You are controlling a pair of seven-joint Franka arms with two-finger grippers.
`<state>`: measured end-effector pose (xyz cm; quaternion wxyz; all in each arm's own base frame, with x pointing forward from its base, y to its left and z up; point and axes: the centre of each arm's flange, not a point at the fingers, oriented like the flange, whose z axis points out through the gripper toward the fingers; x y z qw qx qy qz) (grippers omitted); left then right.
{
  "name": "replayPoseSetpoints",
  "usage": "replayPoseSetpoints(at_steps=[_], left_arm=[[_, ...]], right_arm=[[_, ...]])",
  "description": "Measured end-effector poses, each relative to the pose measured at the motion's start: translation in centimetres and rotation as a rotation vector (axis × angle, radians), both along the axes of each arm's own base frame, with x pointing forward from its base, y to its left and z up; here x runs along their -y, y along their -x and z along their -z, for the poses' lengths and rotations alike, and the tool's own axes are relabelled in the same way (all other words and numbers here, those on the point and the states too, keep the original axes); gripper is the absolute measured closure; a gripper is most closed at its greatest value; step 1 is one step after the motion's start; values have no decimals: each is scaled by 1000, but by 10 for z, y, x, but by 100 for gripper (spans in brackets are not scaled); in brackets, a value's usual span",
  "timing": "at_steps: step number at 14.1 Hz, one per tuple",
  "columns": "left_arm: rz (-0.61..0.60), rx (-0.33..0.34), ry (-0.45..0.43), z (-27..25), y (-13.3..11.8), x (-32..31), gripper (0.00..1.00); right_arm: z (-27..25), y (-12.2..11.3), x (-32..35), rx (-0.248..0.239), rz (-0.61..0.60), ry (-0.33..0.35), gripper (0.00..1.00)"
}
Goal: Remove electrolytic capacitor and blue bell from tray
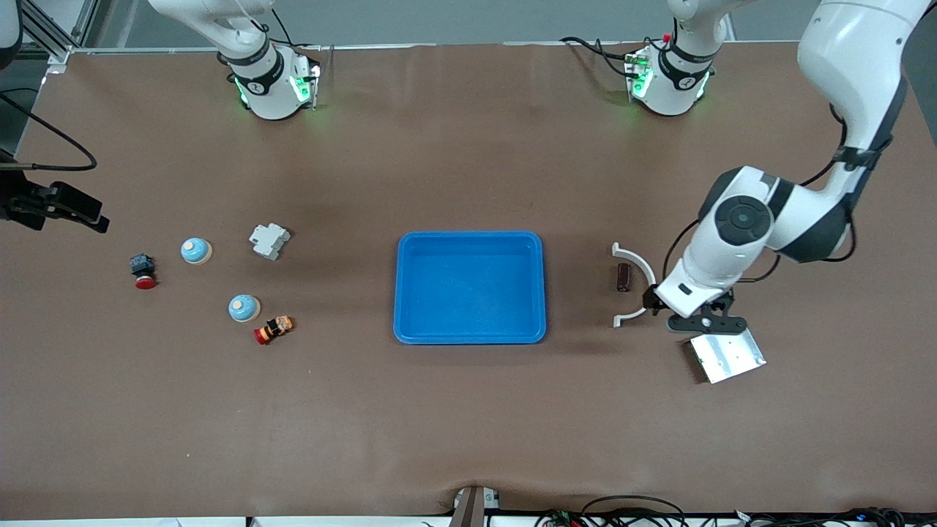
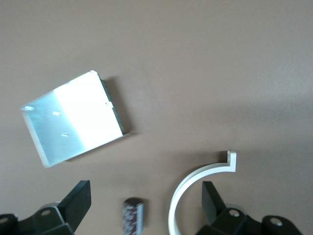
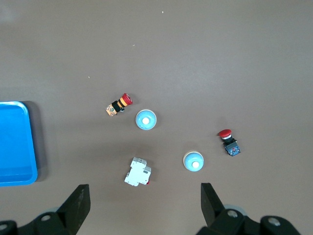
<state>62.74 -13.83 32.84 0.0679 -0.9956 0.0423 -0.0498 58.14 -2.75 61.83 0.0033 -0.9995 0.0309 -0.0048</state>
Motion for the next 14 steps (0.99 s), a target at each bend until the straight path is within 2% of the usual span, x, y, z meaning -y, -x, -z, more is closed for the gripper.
replayPoseSetpoints(at_steps=[2, 5, 10, 14], left_arm=[[-13, -13, 1, -41, -14, -3, 0], [-36, -24, -4, -78, -21, -3, 0], [-35, -77, 74, -124, -24, -13, 0], [-16, -98, 120, -160, -15, -33, 0]], right_arm=[[0, 0, 0, 0, 0, 0, 0], [0, 0, 0, 0, 0, 0, 0], [0, 0, 0, 0, 0, 0, 0], [0, 0, 0, 0, 0, 0, 0]])
